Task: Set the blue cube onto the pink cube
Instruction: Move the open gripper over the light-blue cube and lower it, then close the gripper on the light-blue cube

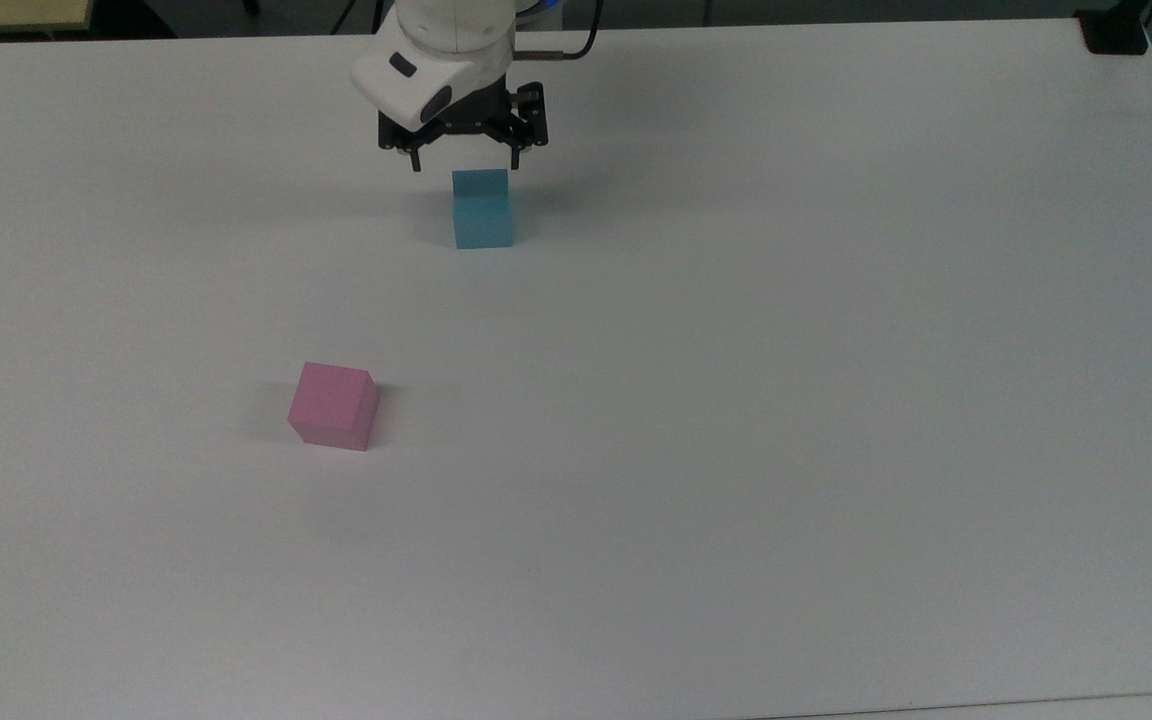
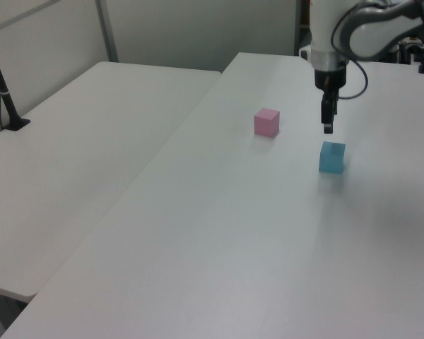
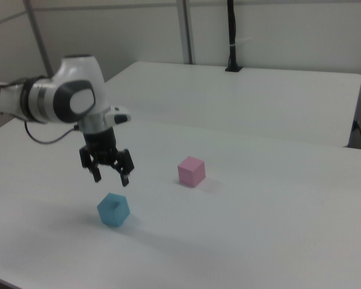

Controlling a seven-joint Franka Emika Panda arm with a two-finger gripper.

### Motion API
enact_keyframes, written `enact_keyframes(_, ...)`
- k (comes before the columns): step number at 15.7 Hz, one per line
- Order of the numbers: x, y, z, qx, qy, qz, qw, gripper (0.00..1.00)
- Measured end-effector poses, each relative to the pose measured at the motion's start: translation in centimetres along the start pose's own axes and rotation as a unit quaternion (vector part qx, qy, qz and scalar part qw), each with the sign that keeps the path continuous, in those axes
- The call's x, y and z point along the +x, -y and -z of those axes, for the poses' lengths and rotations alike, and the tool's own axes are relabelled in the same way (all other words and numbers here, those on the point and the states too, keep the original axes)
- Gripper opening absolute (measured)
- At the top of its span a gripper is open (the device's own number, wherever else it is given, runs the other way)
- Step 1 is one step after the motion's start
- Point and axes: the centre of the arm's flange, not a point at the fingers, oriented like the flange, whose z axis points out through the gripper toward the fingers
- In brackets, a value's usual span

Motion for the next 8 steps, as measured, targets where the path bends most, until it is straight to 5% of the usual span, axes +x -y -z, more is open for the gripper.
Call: enact_keyframes(8,-0.7,1.5,-6.7,-0.011,0.017,0.025,0.9995,1.00)
